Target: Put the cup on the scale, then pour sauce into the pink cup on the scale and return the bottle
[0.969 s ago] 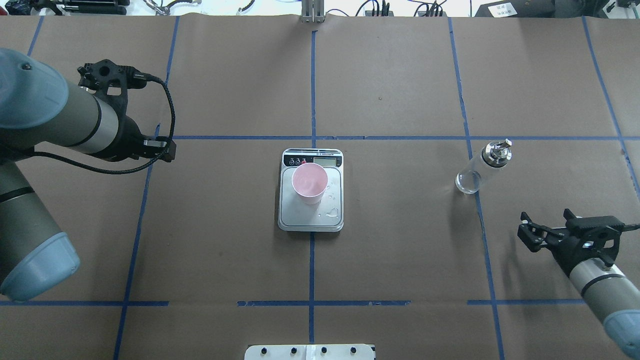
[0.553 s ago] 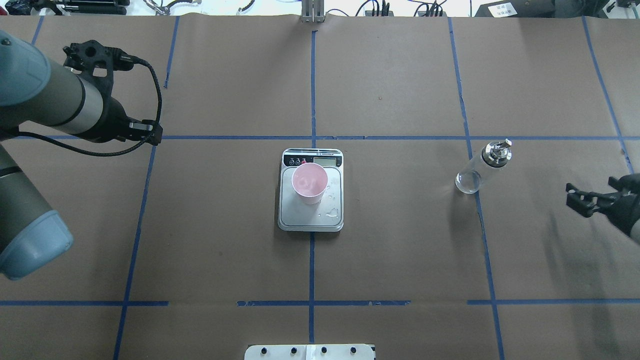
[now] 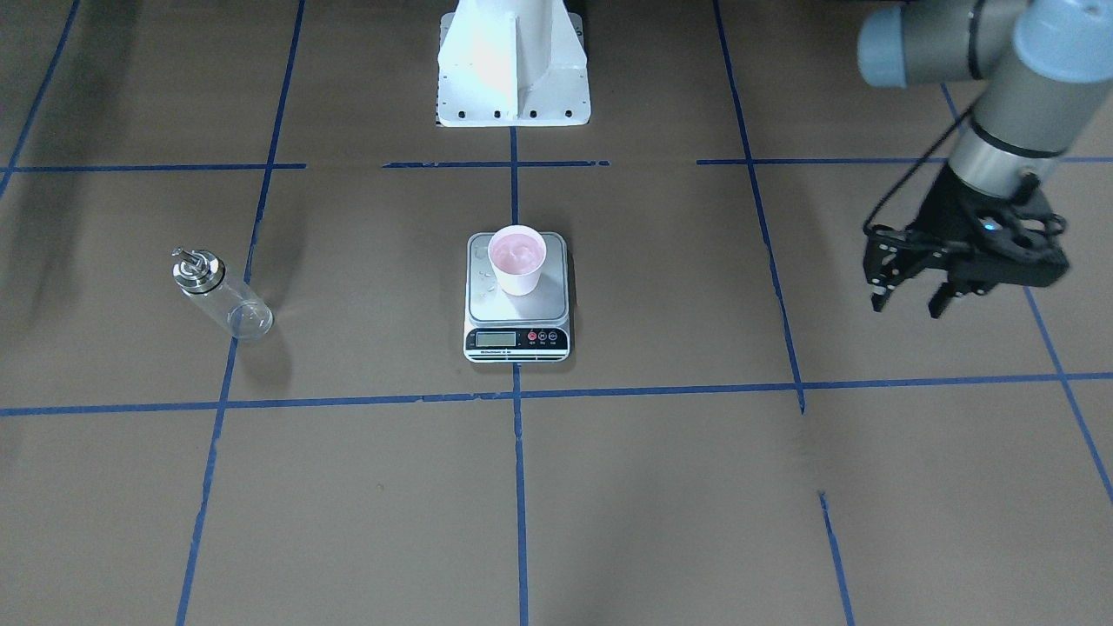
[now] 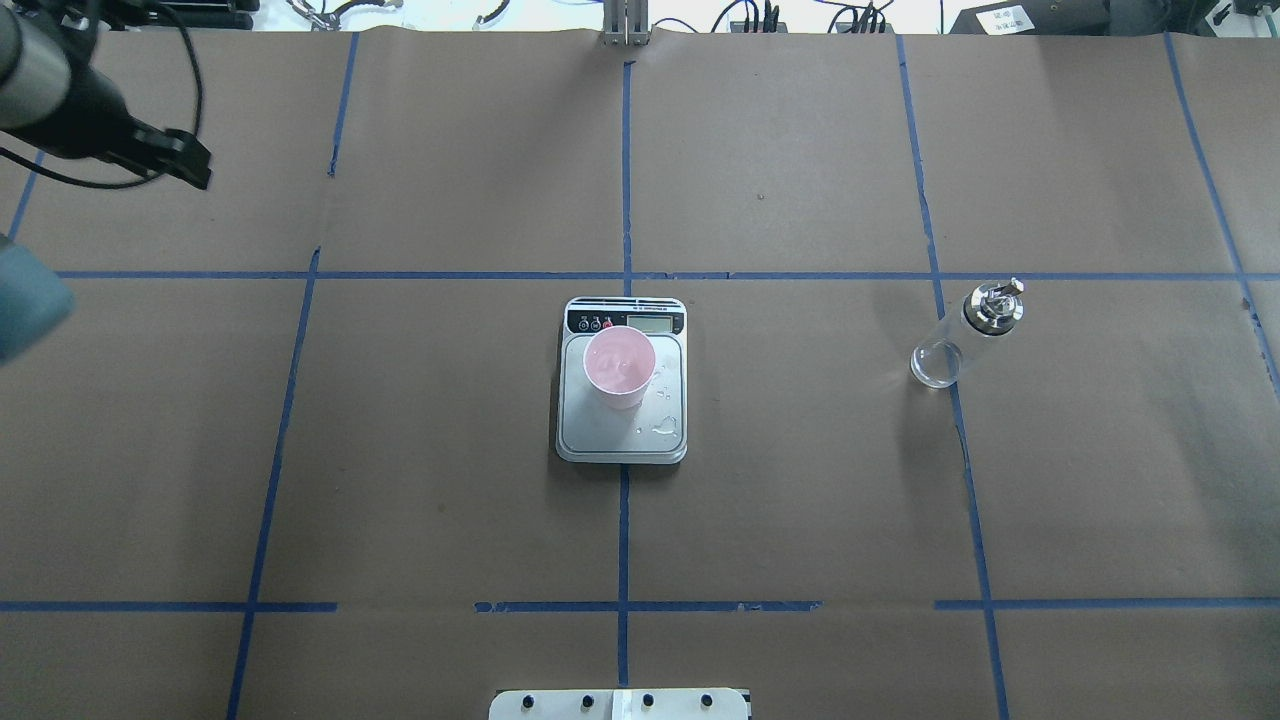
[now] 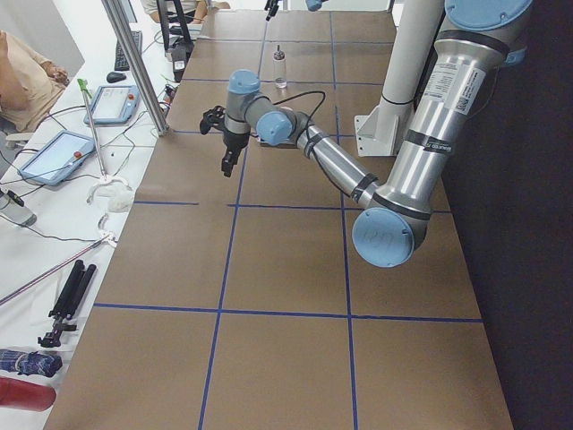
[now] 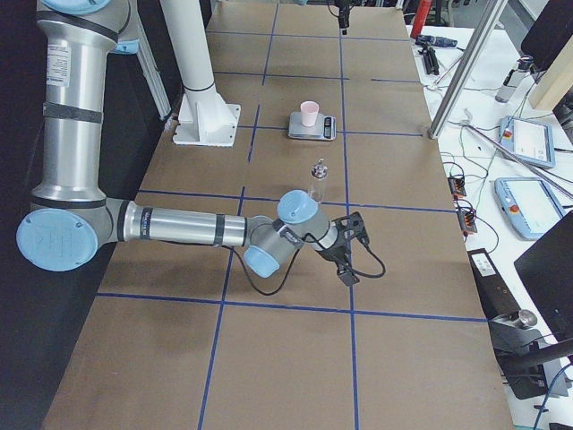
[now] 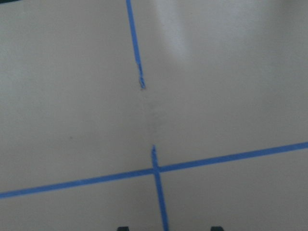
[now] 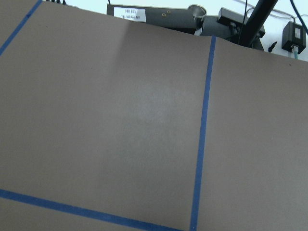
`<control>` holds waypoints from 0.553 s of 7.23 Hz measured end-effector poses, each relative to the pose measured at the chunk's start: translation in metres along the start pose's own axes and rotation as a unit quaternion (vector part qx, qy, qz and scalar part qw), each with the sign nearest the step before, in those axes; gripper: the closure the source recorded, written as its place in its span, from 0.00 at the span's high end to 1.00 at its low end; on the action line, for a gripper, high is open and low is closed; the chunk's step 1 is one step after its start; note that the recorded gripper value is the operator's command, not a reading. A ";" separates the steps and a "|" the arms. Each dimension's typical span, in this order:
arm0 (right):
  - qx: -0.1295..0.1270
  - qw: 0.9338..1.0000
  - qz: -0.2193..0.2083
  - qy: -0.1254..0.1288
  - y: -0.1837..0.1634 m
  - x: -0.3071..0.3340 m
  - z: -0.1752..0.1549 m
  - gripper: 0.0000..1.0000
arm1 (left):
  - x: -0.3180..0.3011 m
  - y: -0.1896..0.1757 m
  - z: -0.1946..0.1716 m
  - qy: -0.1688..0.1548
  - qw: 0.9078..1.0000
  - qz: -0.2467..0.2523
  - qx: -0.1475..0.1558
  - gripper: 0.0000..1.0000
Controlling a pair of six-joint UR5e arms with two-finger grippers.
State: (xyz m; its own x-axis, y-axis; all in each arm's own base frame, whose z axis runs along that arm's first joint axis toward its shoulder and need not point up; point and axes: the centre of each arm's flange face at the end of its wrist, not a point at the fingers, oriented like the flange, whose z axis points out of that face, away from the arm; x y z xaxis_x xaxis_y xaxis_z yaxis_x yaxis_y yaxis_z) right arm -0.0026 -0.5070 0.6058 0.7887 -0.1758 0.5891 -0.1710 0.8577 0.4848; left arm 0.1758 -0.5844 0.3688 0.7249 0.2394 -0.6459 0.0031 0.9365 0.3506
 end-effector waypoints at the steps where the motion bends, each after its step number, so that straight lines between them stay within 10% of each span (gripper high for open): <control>1: -0.043 0.999 -0.003 -0.018 -0.032 0.021 -0.017 1.00 | -0.084 -0.012 0.005 0.013 1.000 0.023 -0.003 0.67; 4: -0.175 0.981 -0.034 -0.070 -0.040 0.066 -0.034 1.00 | -0.270 0.001 -0.014 0.023 0.999 0.019 -0.020 0.69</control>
State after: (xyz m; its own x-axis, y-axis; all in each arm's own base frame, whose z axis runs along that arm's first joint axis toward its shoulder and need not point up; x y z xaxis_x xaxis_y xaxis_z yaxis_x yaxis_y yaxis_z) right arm 0.0761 -0.5364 0.6031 0.6975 -0.2823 0.6586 0.1126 0.9509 0.2883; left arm -0.0293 -0.6448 0.5339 0.6915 0.2862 -0.6632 -0.0521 0.9355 0.3494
